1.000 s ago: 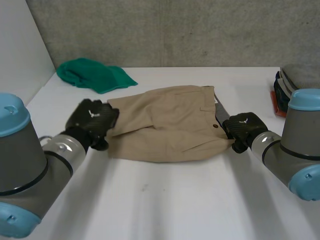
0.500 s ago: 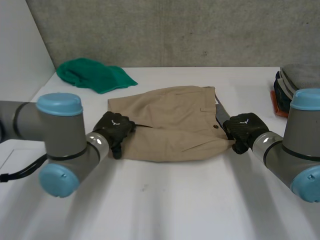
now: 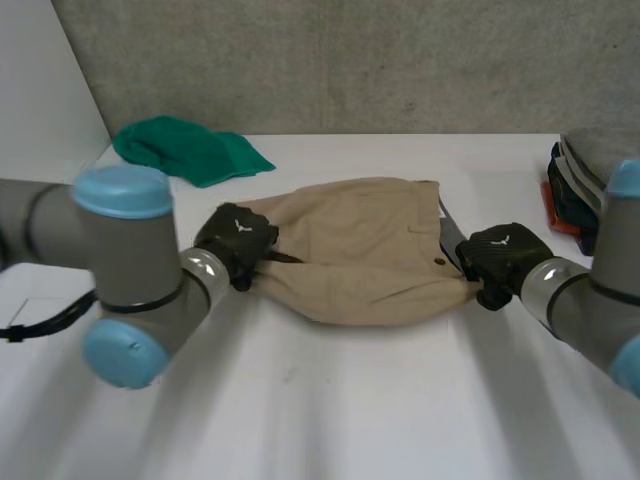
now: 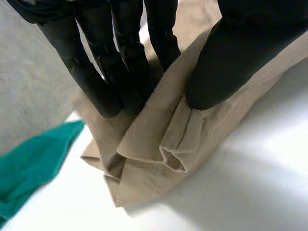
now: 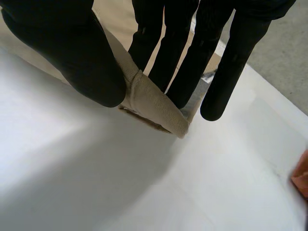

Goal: Fold the laundry.

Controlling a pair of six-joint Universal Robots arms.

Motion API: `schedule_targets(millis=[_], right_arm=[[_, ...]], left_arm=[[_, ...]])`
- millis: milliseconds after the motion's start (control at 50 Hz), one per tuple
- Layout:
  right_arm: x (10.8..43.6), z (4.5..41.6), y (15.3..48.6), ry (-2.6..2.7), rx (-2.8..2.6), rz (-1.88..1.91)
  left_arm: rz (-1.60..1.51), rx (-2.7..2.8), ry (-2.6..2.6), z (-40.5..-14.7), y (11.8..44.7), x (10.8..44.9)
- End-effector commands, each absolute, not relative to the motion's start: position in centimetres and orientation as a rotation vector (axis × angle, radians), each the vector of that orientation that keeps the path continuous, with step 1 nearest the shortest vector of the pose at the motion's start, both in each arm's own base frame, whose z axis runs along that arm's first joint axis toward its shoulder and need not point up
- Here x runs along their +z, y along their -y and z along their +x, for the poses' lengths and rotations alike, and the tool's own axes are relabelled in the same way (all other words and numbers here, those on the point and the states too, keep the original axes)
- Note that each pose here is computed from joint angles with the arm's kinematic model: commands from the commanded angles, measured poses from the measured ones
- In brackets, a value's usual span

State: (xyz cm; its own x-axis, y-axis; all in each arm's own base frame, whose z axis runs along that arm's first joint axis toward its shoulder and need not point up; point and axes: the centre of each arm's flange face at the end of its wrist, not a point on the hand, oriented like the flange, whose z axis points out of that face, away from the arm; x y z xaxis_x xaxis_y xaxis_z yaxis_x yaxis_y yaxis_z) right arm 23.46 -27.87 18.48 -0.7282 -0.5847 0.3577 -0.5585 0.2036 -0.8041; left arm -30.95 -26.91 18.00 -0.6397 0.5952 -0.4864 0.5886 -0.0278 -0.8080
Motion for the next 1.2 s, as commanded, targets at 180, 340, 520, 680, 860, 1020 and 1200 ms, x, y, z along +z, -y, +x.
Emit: schedule_targets(millis=[180, 340, 520, 680, 860, 1020, 1200], right_arm=[[22.6, 19.9, 20.0, -2.317, -0.995, -1.887], [23.8, 22.9, 25.4, -2.344, -1.372, -1.654], [33.4, 24.6, 34.8, -1.996, -2.384, -0.887], [41.6, 24.8, 35.6, -1.239, -2.840, -0.436], [37.6, 26.6, 36.5, -1.393, -2.699, -0.582], [29.7, 26.8, 37.1, -1.757, -2.436, -0.728], [18.8, 25.6, 34.4, -2.107, -2.057, -1.001]], left_arm=[[-1.656, 1.158, 2.356, -25.4, 15.7, 20.8], [-1.559, 1.601, 2.183, -29.2, 22.8, 24.6], [-0.993, 2.465, 1.658, -31.5, 32.0, 37.4], [-0.477, 2.710, 1.155, -30.3, 33.4, 45.2], [-0.597, 2.544, 1.403, -30.2, 33.8, 40.0], [-0.749, 2.300, 1.718, -30.6, 33.7, 30.7], [-1.080, 1.939, 2.089, -30.0, 29.1, 20.5]])
